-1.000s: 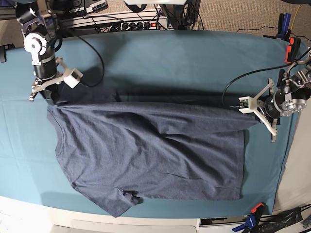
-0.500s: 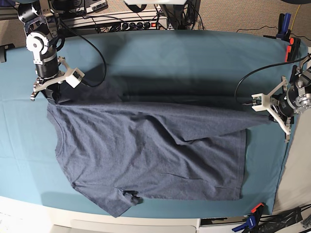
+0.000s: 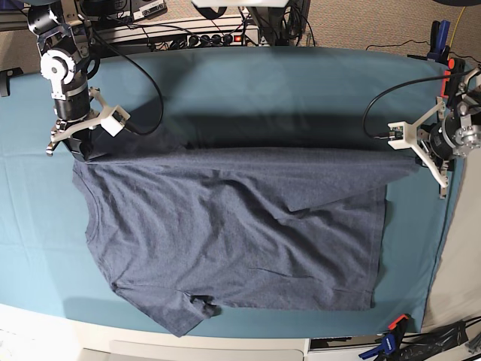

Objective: Fold the T-shirt properly
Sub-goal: 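Hold the shoulder edge with both grippers and raise it off the table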

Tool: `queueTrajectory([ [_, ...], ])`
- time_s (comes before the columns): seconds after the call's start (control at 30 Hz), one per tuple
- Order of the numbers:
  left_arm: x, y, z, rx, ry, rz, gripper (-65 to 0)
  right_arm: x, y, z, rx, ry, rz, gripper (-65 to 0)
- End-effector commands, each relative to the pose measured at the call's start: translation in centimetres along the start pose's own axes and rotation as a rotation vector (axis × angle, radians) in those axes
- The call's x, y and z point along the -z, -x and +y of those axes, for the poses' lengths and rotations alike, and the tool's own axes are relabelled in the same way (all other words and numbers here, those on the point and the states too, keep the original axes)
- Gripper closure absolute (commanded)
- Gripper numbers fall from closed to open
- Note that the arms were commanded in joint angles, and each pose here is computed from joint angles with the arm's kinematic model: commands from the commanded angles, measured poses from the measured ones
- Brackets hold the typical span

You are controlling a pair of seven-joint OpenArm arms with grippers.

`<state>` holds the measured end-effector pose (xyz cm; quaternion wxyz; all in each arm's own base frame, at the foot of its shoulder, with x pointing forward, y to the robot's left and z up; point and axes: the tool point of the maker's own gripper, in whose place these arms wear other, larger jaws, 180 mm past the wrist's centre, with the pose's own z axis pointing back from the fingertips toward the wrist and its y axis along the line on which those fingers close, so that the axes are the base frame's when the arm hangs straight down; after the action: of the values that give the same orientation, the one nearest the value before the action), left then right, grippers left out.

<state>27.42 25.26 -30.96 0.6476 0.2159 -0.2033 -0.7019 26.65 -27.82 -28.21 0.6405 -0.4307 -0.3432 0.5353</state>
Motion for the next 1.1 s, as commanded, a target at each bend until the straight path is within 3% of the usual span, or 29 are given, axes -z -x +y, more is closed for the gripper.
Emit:
queueTrajectory([
  [0.0,-0.7,1.6,1.4,0.009,-0.044,0.053,0.0,-0.1,0.4,-1.7,-0.020,0.054,0.015,0.0],
  [0.43,-1.4,2.4,1.3,0.012,-0.041,0.096,0.0,-0.1,0.5,-1.7,-0.020,0.054,0.019,0.0],
  [0.73,-2.1,1.2,1.4,0.022,-0.052,0.056,0.0,-0.1,0.4,-1.7,-0.017,0.055,0.019,0.0],
  [0.9,-1.2,-0.3,2.3,0.005,-0.106,0.015,0.0,0.4,-0.3,-2.7,0.021,0.090,0.004,0.0],
  [1.07,-0.2,-1.3,2.5,0.002,-0.116,-0.010,0.0,0.9,-1.6,-3.4,0.127,0.100,-0.046,0.0],
])
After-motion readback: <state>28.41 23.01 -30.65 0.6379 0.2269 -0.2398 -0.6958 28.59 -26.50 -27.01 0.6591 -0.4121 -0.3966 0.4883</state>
